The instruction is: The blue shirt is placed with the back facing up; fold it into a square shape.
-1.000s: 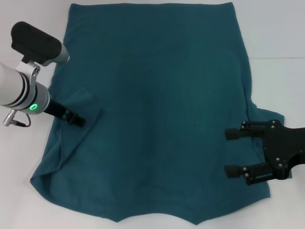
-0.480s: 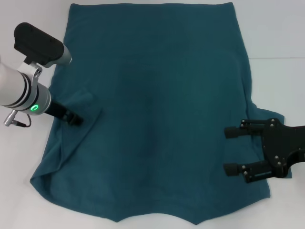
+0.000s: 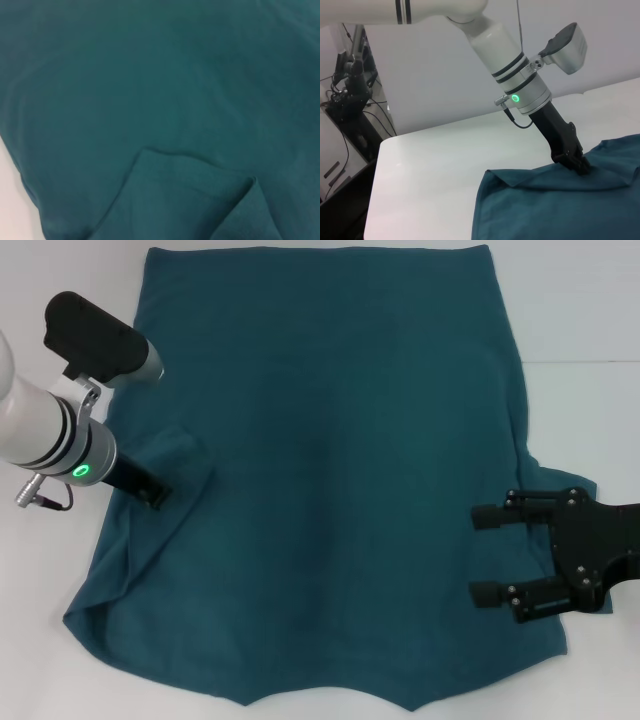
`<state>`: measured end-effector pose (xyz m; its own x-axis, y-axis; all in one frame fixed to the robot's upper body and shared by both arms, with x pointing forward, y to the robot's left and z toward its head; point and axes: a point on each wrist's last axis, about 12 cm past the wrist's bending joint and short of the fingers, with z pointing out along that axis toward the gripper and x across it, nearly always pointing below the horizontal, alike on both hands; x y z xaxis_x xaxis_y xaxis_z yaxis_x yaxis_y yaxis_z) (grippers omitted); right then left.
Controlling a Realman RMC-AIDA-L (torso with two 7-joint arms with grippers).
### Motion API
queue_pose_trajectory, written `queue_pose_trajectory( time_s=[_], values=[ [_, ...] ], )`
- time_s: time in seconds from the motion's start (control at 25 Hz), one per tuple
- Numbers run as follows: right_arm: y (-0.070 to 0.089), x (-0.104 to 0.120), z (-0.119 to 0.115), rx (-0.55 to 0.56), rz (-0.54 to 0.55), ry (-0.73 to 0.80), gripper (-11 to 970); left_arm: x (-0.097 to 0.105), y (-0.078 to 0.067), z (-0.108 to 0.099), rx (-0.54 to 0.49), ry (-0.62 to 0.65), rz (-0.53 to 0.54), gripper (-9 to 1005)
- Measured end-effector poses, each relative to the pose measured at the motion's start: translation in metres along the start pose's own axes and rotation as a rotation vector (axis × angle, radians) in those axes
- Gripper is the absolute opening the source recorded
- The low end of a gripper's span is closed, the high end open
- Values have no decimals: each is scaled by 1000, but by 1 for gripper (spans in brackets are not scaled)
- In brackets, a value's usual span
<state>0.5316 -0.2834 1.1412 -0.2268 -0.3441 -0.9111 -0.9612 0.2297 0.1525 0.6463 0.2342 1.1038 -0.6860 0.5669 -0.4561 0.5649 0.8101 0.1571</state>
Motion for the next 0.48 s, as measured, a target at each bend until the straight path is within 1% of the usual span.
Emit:
queue_pose_trajectory(
  time_s=[0.12, 0.32, 0.48],
  values=[
    [0, 1, 0, 0, 2, 0, 941, -1, 0, 0, 3, 2, 1, 297],
    [1, 3, 0, -5, 14, -6, 941, -2, -1, -2, 13, 8, 2, 69],
    [2, 3, 0, -9, 14, -7, 941, -5, -3, -6, 22, 3, 4, 49]
  ],
)
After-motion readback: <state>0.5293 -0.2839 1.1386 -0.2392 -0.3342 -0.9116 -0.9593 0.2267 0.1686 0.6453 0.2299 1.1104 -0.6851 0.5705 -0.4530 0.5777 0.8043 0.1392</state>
